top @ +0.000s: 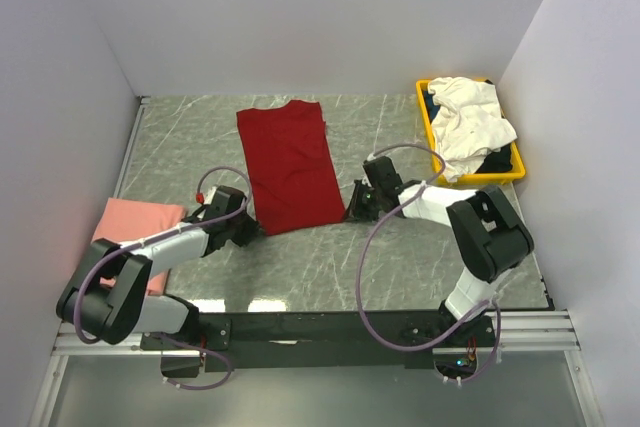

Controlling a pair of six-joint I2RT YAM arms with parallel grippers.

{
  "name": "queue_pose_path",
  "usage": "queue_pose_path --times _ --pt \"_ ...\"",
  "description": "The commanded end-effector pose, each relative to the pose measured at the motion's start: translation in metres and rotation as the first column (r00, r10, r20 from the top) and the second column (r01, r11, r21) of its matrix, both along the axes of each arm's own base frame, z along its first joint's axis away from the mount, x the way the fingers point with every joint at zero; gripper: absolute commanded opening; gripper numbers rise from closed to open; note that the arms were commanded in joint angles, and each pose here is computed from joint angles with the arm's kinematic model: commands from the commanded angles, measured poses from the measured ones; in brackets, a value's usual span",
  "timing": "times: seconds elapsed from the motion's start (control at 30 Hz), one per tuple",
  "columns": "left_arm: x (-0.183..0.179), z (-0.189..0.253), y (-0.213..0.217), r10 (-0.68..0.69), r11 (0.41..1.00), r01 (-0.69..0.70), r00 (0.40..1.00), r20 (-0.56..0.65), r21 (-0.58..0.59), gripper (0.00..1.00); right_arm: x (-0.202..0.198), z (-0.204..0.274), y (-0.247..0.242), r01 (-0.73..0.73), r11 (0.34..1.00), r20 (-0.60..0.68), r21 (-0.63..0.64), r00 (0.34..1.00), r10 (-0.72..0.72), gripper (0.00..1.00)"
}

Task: Fold and stack the t-shirts
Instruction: Fold the tshirt

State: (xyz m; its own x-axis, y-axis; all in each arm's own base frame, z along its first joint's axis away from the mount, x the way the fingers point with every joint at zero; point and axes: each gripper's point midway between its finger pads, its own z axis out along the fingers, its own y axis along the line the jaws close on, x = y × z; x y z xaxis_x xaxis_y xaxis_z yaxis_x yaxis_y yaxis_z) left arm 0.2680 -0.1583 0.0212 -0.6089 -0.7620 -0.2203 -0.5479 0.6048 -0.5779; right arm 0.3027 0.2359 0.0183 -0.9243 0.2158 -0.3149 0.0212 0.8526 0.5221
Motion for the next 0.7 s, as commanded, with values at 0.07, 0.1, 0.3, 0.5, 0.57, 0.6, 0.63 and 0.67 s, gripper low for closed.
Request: queue_pose_path --times 0.07,0.1,0.3,0.5,0.57,0.6,0.63,0.67 --pt "-0.025 0.005 0.009 -0.063 0.996 0.066 0.997 -0.055 0.057 0.01 -0.030 0.010 -0.015 -0.006 1.000 0.020 0.025 1.000 0.006 0.00" --pt "-0.029 0.005 0.009 -0.076 0.995 0.080 0.995 -0.059 0.061 0.01 -0.037 0.010 -0.016 -0.012 0.999 0.016 0.035 1.000 0.011 0.00" --pt "-0.067 -0.004 0.018 -0.115 0.990 0.124 0.985 -0.125 0.069 0.01 -0.095 0.004 -0.021 -0.037 0.996 -0.020 0.079 0.999 0.039 0.00" --pt "-0.099 -0.009 0.020 -0.136 0.989 0.143 0.979 -0.153 0.036 0.01 -0.144 -0.004 -0.020 -0.060 0.994 -0.044 0.089 0.997 0.064 0.00" --pt "-0.103 -0.009 0.019 -0.145 0.989 0.149 0.979 -0.144 0.022 0.01 -0.148 -0.004 -0.022 -0.053 0.994 -0.044 0.092 0.997 0.057 0.00" --pt "-0.106 -0.011 0.019 -0.144 0.989 0.149 0.978 -0.149 0.020 0.01 -0.148 -0.005 -0.023 -0.053 0.995 -0.043 0.087 0.997 0.056 0.00" --pt "-0.107 -0.011 0.019 -0.148 0.988 0.152 0.978 -0.146 0.016 0.01 -0.147 -0.005 -0.024 -0.046 0.996 -0.038 0.076 0.998 0.049 0.00" --pt "-0.107 -0.011 0.019 -0.151 0.988 0.154 0.978 -0.147 0.013 0.01 -0.147 -0.005 -0.024 -0.047 0.996 -0.038 0.075 0.998 0.050 0.00"
